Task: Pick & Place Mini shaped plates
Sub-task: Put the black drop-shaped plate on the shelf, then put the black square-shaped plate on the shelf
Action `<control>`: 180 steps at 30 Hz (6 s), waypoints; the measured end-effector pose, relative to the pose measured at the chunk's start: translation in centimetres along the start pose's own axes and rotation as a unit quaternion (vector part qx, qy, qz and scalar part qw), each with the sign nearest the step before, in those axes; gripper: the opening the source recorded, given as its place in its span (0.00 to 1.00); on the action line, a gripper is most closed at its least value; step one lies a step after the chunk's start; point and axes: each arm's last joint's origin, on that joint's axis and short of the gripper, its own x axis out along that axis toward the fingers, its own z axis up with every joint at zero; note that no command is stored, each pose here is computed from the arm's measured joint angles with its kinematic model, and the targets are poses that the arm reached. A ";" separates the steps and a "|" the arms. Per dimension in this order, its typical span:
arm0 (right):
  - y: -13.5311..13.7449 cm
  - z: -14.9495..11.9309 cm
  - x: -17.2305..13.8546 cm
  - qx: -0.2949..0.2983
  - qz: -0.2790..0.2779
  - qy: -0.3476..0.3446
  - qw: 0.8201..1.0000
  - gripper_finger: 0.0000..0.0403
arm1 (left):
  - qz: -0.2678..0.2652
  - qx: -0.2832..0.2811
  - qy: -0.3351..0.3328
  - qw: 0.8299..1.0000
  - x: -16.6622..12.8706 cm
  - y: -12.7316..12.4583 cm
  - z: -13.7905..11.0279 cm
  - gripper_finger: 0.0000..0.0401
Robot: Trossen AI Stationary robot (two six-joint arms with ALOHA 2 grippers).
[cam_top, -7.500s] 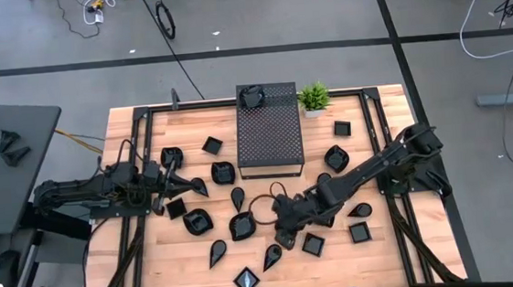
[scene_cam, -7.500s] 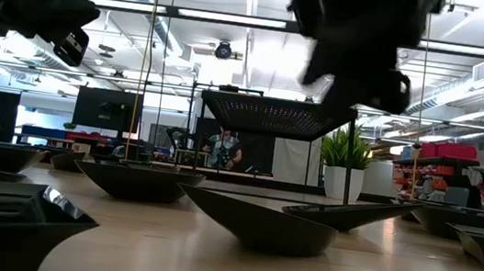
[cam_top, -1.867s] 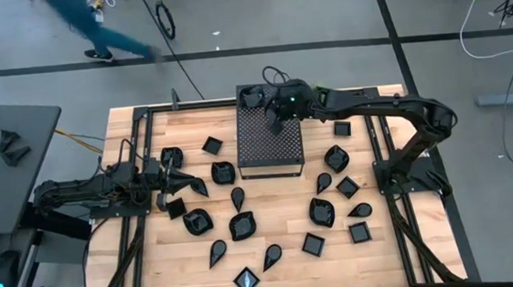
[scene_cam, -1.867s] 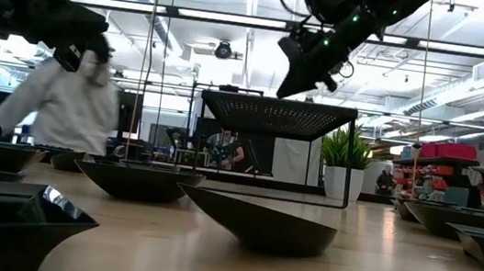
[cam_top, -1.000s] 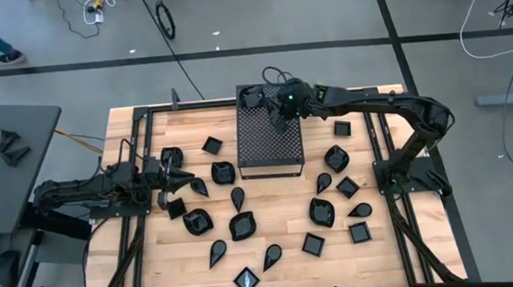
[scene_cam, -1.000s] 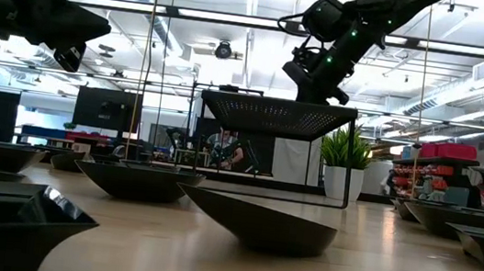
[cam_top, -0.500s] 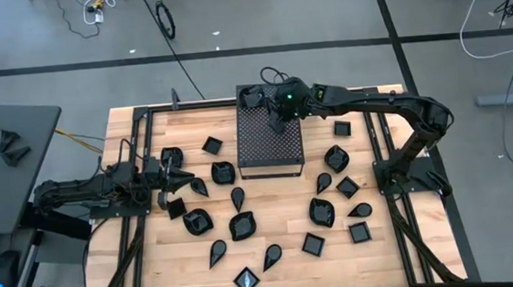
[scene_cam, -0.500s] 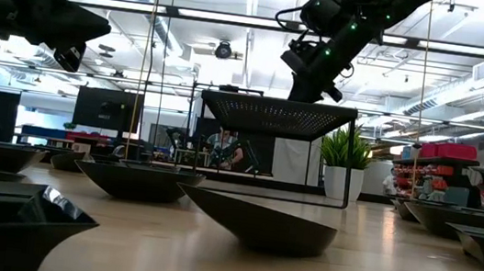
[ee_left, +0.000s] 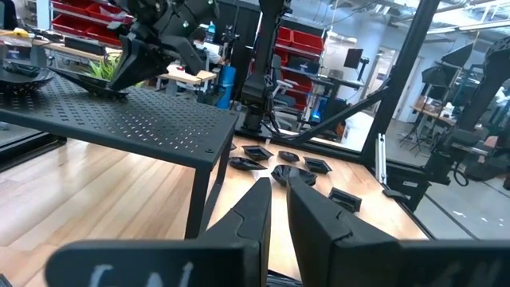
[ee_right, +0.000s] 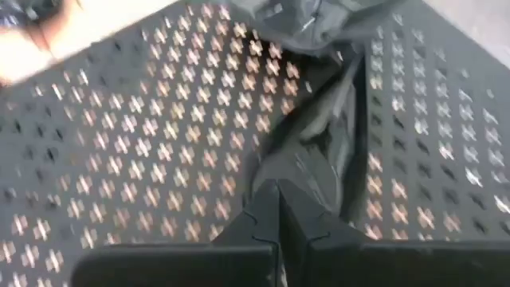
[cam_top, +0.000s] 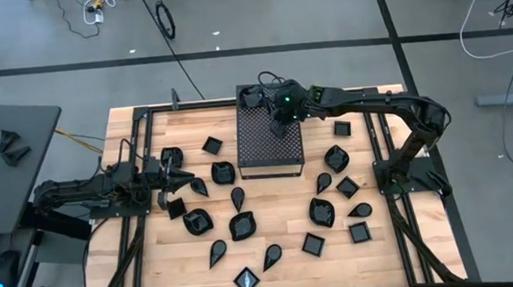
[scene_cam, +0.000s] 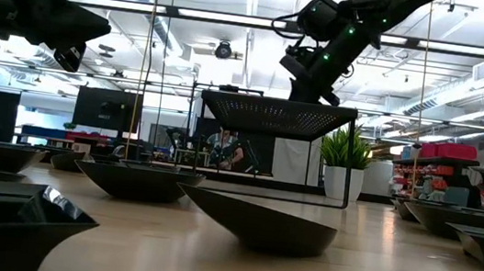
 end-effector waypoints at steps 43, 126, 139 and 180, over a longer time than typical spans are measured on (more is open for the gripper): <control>-2.0 0.3 0.3 0.111 -0.110 -0.029 0.987 0.14 | -0.002 -0.005 0.001 1.000 0.0 0.0 0.0 0.12; 8.0 -25.7 -7.3 0.170 -0.089 0.271 0.943 0.02 | -0.149 -0.052 -0.036 0.987 -0.6 -3.1 0.8 0.03; 13.8 -17.3 -14.7 0.136 0.028 0.240 0.961 0.01 | -0.149 -0.052 -0.036 0.987 -0.6 -3.1 0.8 0.03; 11.7 2.4 -2.9 -0.355 -0.040 0.103 0.928 0.03 | -0.131 -0.049 -0.007 0.990 -0.5 -3.0 0.2 0.03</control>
